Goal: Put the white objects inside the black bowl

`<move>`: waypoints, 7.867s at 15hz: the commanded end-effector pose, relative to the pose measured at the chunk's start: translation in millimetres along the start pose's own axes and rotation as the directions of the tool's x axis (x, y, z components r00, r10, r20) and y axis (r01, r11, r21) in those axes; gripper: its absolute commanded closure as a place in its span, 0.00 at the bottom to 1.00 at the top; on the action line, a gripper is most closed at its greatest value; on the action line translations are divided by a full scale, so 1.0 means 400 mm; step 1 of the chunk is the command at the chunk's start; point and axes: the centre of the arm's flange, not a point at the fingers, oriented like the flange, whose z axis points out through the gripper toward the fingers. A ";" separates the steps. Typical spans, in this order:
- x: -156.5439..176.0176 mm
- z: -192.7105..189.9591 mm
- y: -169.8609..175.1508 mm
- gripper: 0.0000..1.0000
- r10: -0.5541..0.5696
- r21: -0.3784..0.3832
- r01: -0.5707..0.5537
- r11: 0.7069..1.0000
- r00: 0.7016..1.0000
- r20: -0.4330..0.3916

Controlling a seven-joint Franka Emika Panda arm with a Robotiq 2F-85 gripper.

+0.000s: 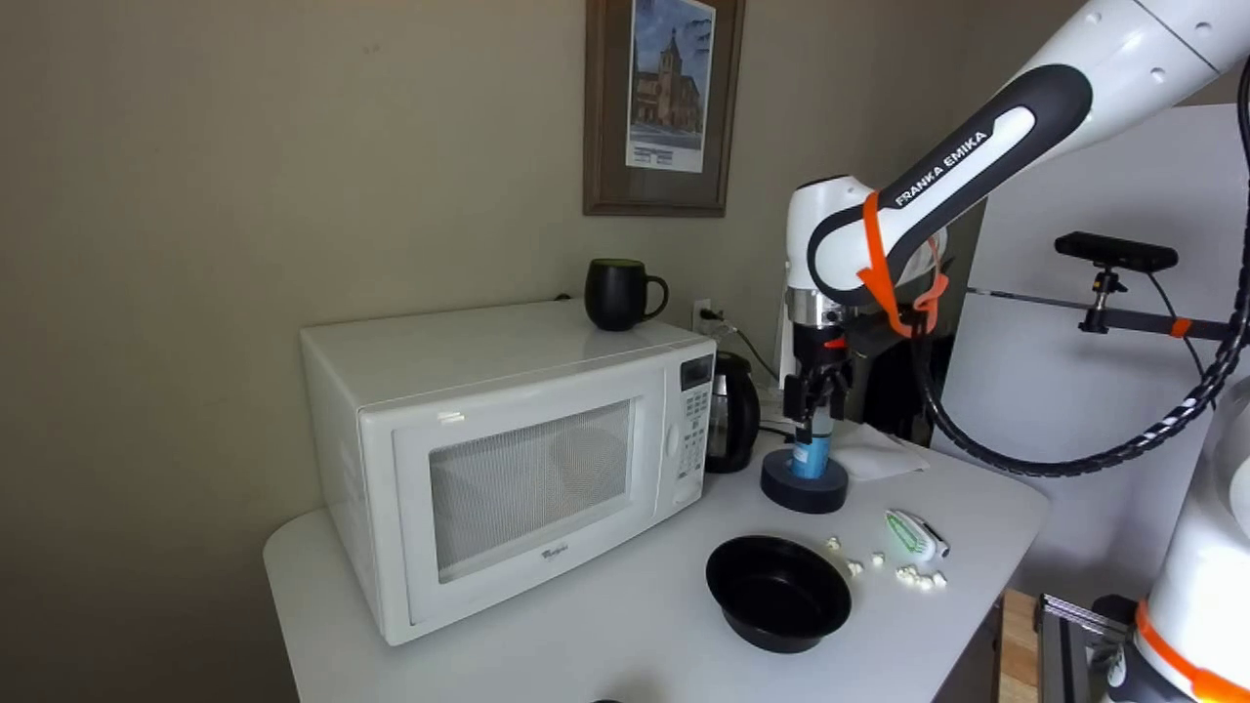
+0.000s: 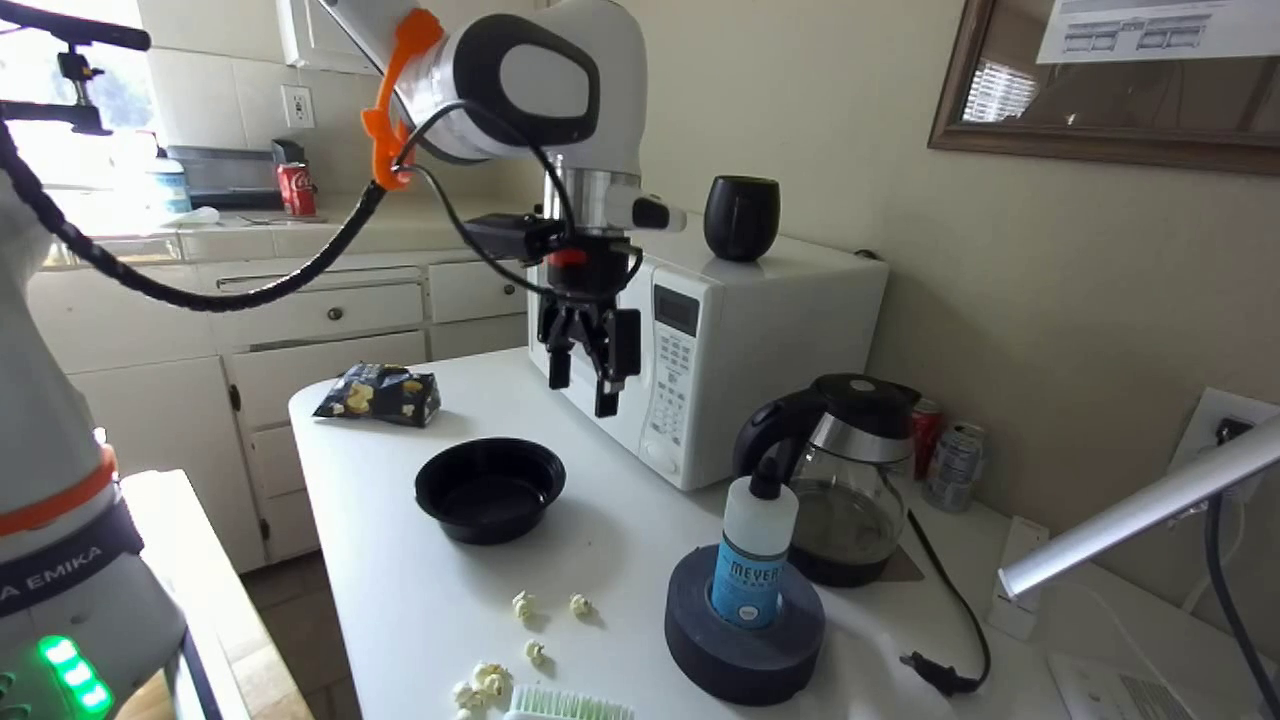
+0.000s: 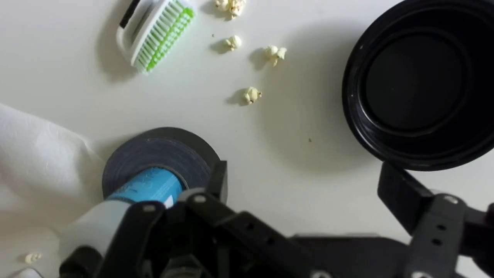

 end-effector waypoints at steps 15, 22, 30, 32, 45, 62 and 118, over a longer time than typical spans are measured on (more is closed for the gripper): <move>-0.074 0.232 0.170 0.00 0.056 0.144 -0.062 0.988 0.997 0.049; -0.085 0.358 0.200 0.00 0.130 0.167 -0.133 0.977 0.991 0.029; -0.025 0.480 0.164 0.32 0.163 0.136 -0.172 0.976 0.984 0.075; -0.007 0.503 0.149 0.34 0.153 0.133 -0.165 0.977 0.984 0.093; 0.057 0.531 0.122 0.91 0.107 0.123 -0.119 0.985 0.989 0.104; -0.088 0.299 -0.105 0.99 -0.121 0.113 0.122 0.986 0.993 -0.012; -0.157 0.446 0.106 0.00 -0.724 0.166 0.704 0.690 0.671 0.160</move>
